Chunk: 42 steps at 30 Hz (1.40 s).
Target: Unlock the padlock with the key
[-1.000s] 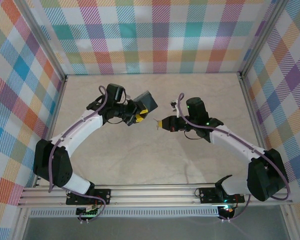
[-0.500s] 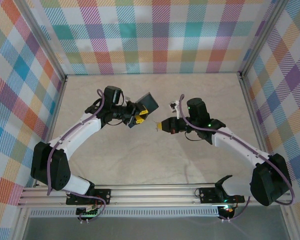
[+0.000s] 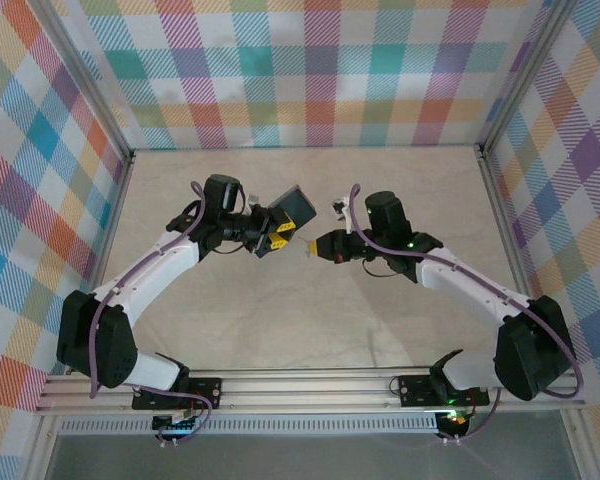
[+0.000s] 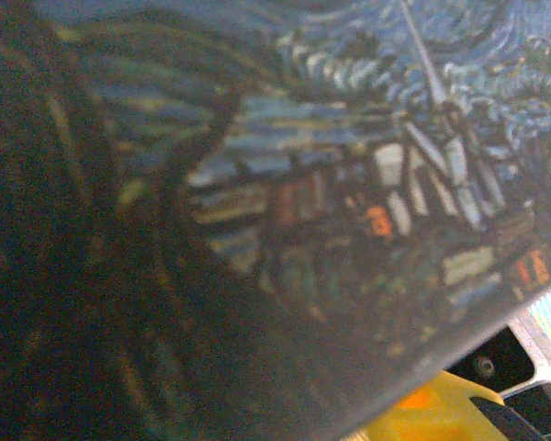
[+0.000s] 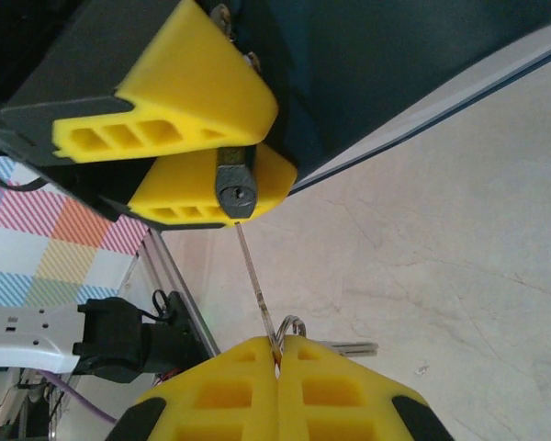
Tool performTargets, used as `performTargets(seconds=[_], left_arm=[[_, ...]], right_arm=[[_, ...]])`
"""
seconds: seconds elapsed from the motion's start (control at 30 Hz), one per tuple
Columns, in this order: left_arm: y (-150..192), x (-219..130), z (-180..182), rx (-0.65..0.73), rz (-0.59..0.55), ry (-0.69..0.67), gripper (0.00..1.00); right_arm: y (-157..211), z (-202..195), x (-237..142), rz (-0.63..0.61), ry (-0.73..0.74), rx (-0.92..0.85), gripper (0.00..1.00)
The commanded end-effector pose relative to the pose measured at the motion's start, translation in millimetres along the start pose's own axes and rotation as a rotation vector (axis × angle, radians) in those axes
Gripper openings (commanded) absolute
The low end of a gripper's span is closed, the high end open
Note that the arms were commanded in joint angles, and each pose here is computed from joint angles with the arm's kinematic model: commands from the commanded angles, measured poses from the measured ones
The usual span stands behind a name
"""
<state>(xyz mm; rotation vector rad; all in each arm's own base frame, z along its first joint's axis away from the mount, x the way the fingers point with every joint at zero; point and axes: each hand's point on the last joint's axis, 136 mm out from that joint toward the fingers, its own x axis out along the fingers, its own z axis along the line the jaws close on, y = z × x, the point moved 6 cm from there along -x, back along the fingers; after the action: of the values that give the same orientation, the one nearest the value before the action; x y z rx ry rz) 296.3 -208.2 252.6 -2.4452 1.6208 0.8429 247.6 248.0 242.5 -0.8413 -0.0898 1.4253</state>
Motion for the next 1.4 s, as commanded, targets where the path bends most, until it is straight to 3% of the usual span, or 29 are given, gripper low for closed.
performTargets(seconds=[0.0,0.6,0.7,0.8,0.97,1.2,1.37], left_arm=[[7.4,-15.2,-20.1,0.071,0.009,0.092,0.23],[8.2,-17.3,-13.0,0.084,-0.007,0.052,0.23],[7.5,-19.6,-3.0,0.112,-0.030,-0.030,0.22],[-1.1,-27.7,16.7,0.205,-0.118,-0.236,0.22],[-17.1,-20.9,46.0,0.239,-0.188,-0.410,0.20],[-7.9,-14.9,49.2,0.360,-0.227,-0.642,0.20],[13.9,-23.4,57.2,0.261,-0.205,-0.726,0.20]], right_arm=[[-11.3,9.8,1.1,-0.032,-0.022,-0.039,0.00],[-8.6,2.7,8.1,-0.026,0.008,-0.003,0.00],[-4.5,-1.6,8.3,-0.016,0.027,0.010,0.00],[2.0,-8.7,7.2,-0.008,0.056,0.030,0.00],[13.5,-19.2,6.6,0.012,0.077,0.070,0.00],[18.0,-19.7,3.4,0.023,0.086,0.075,0.00],[17.0,-17.5,-4.2,0.024,0.108,0.078,0.00]])
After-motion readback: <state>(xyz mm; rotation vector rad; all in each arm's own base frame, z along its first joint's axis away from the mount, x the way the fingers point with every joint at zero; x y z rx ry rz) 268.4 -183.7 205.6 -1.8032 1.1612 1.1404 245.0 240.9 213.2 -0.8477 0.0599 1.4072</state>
